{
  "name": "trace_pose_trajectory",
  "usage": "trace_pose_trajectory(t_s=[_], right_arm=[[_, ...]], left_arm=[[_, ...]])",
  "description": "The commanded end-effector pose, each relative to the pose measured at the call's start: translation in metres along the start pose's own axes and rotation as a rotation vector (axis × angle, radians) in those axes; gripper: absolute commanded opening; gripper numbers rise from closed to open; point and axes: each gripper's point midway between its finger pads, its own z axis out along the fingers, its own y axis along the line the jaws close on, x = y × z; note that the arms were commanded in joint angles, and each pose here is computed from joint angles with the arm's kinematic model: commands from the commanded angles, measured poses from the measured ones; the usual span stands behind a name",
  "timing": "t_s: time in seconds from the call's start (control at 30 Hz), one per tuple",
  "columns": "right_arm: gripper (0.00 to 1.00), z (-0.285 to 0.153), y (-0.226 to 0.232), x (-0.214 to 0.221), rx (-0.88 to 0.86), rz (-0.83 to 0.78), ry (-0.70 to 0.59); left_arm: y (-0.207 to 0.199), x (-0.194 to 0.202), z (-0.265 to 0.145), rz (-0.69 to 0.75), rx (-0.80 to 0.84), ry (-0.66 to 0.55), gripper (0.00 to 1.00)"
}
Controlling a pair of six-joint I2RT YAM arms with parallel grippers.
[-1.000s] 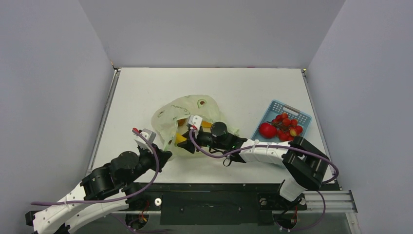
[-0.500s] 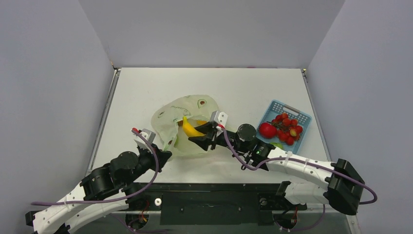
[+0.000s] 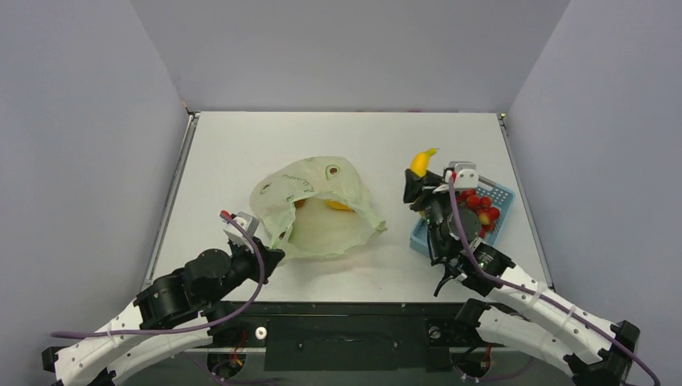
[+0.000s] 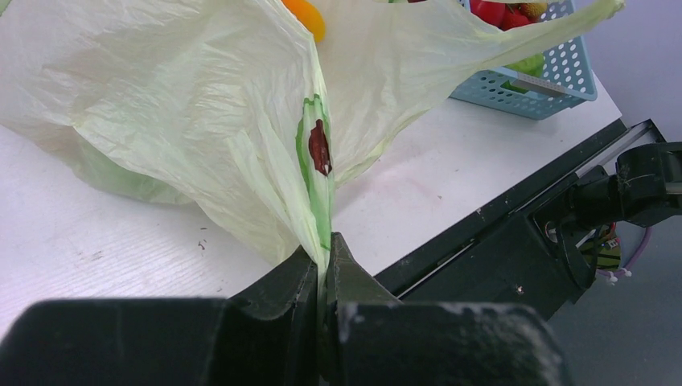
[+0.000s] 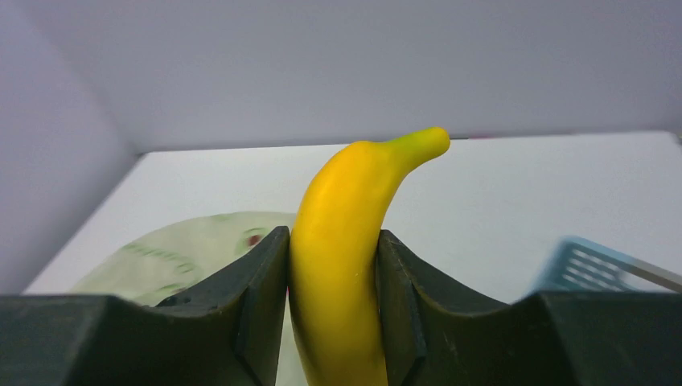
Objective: Take the fake fruits out of the plastic bag
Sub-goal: Place the fake fruit in the bin.
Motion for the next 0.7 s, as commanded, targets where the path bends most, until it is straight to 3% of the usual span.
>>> trace_pose_trajectory(t_s=[0.0, 0.13, 0.27, 0.4, 0.53, 0.67], right_arm=[[0.0, -0.025, -0.126, 0.029, 0.643, -0.015, 0.098], [0.0, -0.03, -0.184, 0.063, 0.77, 0.137, 0.166], [0.0, -0.023, -0.188, 0.115, 0.713, 0.304, 0.338], [0.0, -0.009, -0.168, 0.139, 0.556, 0.262, 0.48], [0.0, -0.017, -0.188, 0.148, 0.642, 0.204, 0.48], [0.0, -0.02, -0.206, 0.147, 0.725, 0.255, 0.434]], left_arm=[[-0.009, -0.012, 0.0, -0.016, 0.03, -0.041, 0.0], [-0.009, -0.012, 0.0, -0.016, 0.03, -0.041, 0.0], [-0.009, -0.011, 0.001, -0.012, 0.031, -0.035, 0.0], [-0.009, -0.011, 0.001, -0.014, 0.032, -0.036, 0.0], [-0.009, -0.012, -0.001, -0.018, 0.036, -0.041, 0.0], [-0.009, -0.013, -0.001, -0.021, 0.038, -0.047, 0.0]])
